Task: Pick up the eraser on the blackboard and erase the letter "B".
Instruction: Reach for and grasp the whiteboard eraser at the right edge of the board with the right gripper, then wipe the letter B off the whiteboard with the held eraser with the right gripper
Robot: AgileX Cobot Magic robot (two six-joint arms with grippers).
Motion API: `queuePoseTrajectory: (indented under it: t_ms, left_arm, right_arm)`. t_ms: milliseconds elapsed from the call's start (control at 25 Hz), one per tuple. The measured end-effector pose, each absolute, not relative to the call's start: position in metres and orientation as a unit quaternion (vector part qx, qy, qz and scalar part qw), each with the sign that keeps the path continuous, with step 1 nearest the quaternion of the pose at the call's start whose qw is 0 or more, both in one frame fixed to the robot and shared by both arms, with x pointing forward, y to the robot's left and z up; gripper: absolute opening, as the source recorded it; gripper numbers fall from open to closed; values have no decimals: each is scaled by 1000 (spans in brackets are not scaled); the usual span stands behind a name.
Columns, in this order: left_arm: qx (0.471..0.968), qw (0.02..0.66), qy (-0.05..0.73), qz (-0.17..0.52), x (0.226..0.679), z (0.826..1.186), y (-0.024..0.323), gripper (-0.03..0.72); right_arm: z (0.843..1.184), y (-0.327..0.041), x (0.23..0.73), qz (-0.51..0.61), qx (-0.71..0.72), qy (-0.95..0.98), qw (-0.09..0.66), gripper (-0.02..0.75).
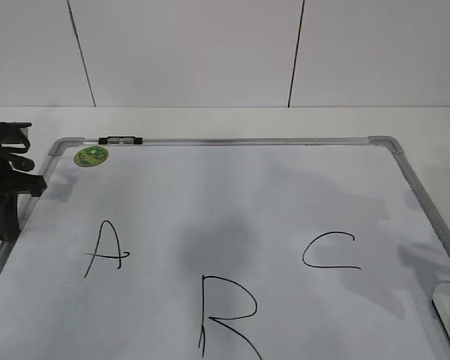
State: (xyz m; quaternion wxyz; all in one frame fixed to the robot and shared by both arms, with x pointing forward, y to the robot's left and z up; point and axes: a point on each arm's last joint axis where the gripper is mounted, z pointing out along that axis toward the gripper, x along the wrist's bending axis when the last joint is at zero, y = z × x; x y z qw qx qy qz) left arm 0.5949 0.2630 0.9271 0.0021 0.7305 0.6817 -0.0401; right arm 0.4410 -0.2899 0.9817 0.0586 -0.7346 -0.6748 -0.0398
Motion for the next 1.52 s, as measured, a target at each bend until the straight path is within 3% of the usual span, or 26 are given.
queuePoseTrajectory:
  t_ms: [1040, 1160, 1280, 1520]
  left_arm:
    - [731, 3, 682, -40, 595, 927, 263, 25]
    - [730, 3, 682, -40, 595, 927, 263, 25]
    - [730, 3, 682, -40, 595, 927, 263, 26]
    - [730, 4, 682, -40, 595, 927, 263, 26]
  right_arm:
    - [945, -281, 458, 28, -709, -701, 69, 665]
    - [945, -280, 457, 29, -710, -700, 69, 641]
    - [946, -280, 457, 27, -713, -697, 74, 566]
    - [946, -279, 456, 31, -713, -696, 78, 527]
